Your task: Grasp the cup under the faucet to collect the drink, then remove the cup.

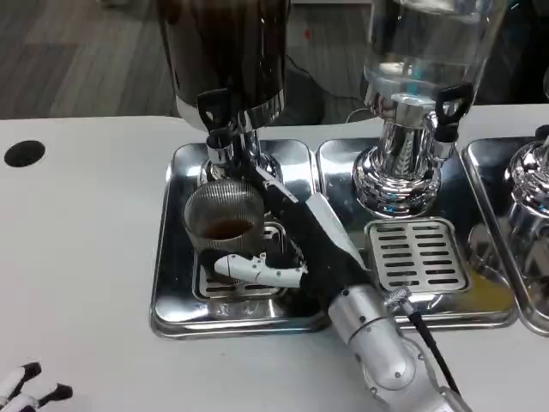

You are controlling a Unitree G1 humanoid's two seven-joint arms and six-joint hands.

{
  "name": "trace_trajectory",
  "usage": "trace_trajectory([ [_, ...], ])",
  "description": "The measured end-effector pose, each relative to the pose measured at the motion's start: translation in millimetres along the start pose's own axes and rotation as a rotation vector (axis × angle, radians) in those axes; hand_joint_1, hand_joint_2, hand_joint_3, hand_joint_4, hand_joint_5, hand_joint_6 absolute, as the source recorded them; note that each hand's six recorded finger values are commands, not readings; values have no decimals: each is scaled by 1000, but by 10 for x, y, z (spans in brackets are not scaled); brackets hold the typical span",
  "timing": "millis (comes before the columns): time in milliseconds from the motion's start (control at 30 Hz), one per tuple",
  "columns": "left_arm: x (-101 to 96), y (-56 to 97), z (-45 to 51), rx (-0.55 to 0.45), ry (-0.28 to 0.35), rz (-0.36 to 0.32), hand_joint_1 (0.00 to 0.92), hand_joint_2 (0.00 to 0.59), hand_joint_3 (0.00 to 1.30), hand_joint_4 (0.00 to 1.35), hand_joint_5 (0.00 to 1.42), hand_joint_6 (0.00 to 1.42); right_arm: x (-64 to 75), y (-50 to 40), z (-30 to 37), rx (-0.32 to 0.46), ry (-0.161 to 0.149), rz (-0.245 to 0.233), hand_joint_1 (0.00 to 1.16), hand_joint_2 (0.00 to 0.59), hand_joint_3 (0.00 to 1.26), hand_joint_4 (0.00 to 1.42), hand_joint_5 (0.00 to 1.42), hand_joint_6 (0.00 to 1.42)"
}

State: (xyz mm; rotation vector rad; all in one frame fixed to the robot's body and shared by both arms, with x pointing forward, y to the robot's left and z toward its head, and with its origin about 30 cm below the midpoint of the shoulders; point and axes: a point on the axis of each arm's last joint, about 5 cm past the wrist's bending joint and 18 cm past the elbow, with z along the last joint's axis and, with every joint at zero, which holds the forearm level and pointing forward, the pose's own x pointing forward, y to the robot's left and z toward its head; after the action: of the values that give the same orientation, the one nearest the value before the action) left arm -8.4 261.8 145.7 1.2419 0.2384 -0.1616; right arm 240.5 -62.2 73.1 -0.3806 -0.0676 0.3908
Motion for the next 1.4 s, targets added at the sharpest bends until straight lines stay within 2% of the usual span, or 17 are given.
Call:
trace_trajectory([
  [367, 3, 0, 0, 0, -1, -7, 0, 54, 268, 84, 165, 452, -2, -8, -5, 11, 3, 5, 688, 68, 149, 154, 176, 94],
  [700, 2, 1, -1, -1, 0, -7, 0, 57, 280, 86, 165, 455, -13, 17, -40, 30, 11, 19, 705, 66, 167, 186, 201, 103],
  [1400, -3, 11, -11, -2, 8, -19, 0, 73, 282, 86, 165, 460, -6, 44, -26, 50, 4, 2, 701, 71, 221, 277, 234, 103],
])
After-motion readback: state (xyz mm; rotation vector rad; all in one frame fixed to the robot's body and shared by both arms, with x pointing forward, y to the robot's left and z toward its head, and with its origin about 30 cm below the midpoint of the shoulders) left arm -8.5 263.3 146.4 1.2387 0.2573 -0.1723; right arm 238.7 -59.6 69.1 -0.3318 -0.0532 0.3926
